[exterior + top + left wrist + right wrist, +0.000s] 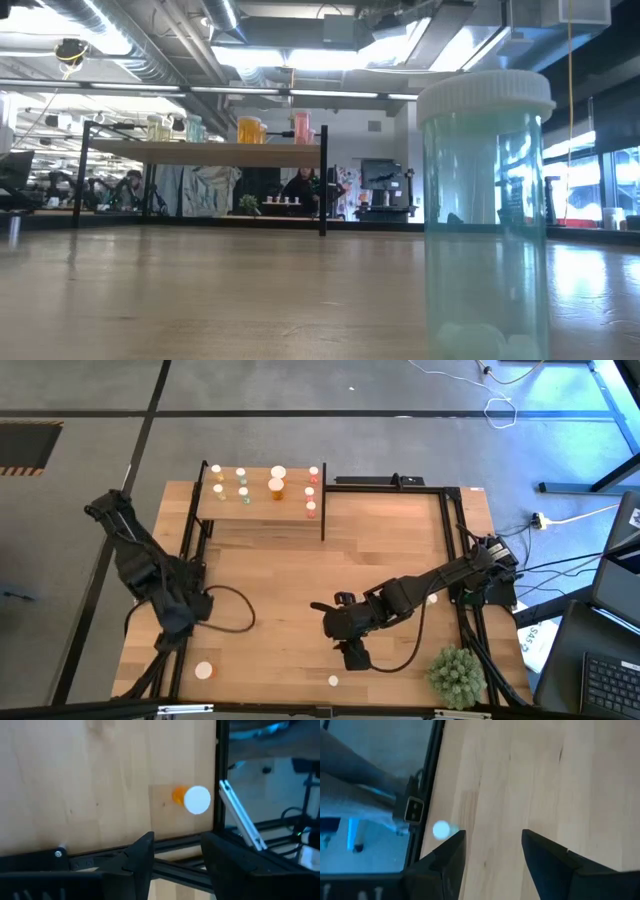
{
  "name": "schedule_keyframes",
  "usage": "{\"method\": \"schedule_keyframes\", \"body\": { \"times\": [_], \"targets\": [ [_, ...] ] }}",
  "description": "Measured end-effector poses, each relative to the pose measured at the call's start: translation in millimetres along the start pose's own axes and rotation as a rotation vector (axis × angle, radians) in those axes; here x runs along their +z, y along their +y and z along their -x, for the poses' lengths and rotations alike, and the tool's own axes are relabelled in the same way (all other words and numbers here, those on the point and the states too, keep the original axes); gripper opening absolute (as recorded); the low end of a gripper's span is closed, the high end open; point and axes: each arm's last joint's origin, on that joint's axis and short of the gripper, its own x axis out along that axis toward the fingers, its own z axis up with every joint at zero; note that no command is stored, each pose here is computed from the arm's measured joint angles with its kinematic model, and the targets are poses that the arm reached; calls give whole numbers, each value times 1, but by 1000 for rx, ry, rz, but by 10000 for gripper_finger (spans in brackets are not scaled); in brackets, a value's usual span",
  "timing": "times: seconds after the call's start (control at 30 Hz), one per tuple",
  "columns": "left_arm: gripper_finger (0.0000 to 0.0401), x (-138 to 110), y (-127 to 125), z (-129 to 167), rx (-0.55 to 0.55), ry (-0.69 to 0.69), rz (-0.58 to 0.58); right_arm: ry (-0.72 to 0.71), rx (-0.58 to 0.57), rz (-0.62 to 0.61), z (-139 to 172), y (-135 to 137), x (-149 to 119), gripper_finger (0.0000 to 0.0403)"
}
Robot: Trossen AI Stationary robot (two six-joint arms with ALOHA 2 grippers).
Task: Pick and place medicine bottles onto shelf by color
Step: Put the orange pill bottle on the shelf aligned with the orange pill bottle on the shelf
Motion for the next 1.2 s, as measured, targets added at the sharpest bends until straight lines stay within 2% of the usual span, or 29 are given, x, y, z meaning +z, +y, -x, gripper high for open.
{"method": "schedule_keyframes", "body": {
  "times": [0.3,0.43,0.57,0.73,1.07,1.2],
  "targets": [
    [156,-4,-22,-21,19,32,-12,-225,4,134,-7,3,22,194],
    [156,-10,-34,-26,-11,11,-9,-300,-12,110,-10,-1,31,194],
    [156,-19,-45,-31,-16,-10,-22,-343,-74,106,-20,-4,35,194],
    [156,-26,-51,-34,7,-39,-11,-379,-81,143,-36,-5,40,194],
    [156,-28,-52,-35,35,-115,108,-423,-139,143,-35,-19,47,194],
    [156,-28,-52,-35,37,-115,110,-424,-139,118,-35,-22,48,194]
  ]
}}
